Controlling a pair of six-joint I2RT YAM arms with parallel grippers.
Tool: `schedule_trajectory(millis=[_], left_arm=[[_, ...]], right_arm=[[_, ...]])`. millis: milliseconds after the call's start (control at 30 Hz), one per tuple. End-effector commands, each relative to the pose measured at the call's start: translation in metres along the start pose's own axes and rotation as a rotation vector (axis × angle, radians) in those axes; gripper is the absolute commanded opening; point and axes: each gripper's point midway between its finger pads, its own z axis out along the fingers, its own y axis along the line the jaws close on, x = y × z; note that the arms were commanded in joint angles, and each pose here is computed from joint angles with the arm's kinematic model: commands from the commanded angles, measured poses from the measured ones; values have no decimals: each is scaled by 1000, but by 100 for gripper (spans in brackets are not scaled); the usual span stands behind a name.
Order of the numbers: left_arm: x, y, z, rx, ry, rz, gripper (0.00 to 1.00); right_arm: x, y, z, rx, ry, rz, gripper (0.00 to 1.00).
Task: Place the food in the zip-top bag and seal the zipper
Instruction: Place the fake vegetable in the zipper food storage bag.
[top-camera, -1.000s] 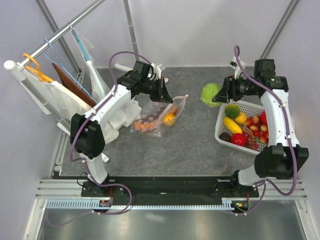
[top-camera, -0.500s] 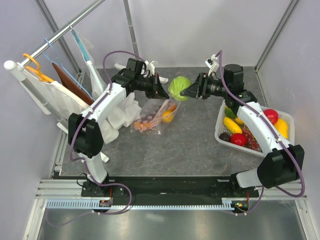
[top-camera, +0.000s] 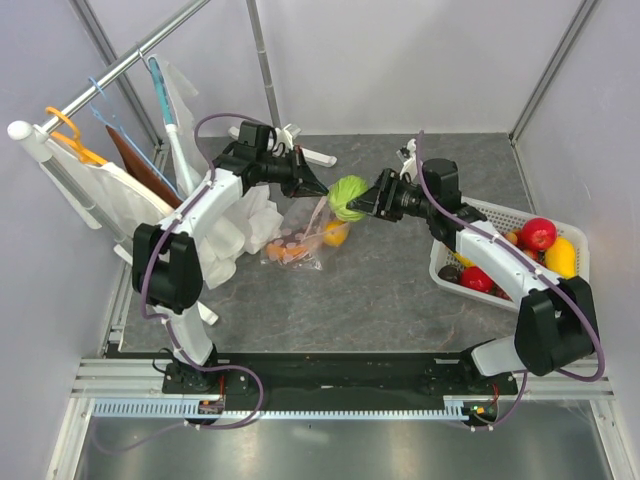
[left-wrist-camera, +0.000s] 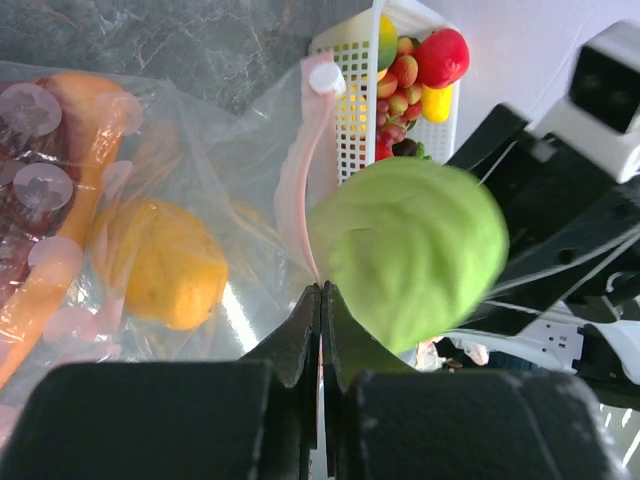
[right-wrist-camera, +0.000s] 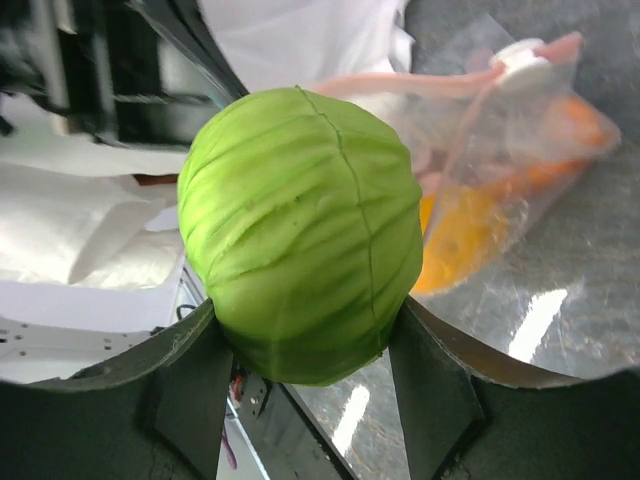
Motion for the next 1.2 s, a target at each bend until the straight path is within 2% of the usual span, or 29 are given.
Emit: schedule_trajectory(millis=[0, 267, 467, 600, 700, 733, 833, 933, 1000, 1167], left_arm=[[-6, -31, -12, 100, -21, 35, 2], [-2, -30, -16, 81, -39, 71, 2], [0, -37, -12, 94, -30, 78, 2], [-3, -44, -14, 105, -38, 82, 2], [-1, -46, -15, 109, -34, 84, 2], [-1, -46, -15, 110, -35, 83, 2], [0, -46, -15, 110, -35, 84, 2], [0, -46, -15, 114, -32, 81, 2], [0, -48, -15, 123, -31, 84, 2], [0, -53, -17, 142, -29, 88, 2]], right_arm=[[17, -9, -1, 80, 28, -26, 46], [-2, -32, -24, 343, 52, -191, 42], [4, -5, -10, 277, 82, -258, 48], [11, -4, -2, 276, 103, -258, 50], [17, -1, 5, 253, 126, -234, 59], [17, 0, 7, 248, 126, -224, 68], [19, 6, 9, 228, 125, -203, 82], [22, 12, 10, 192, 138, -187, 86], [27, 19, 9, 156, 155, -164, 95], [24, 33, 10, 93, 160, -188, 98]])
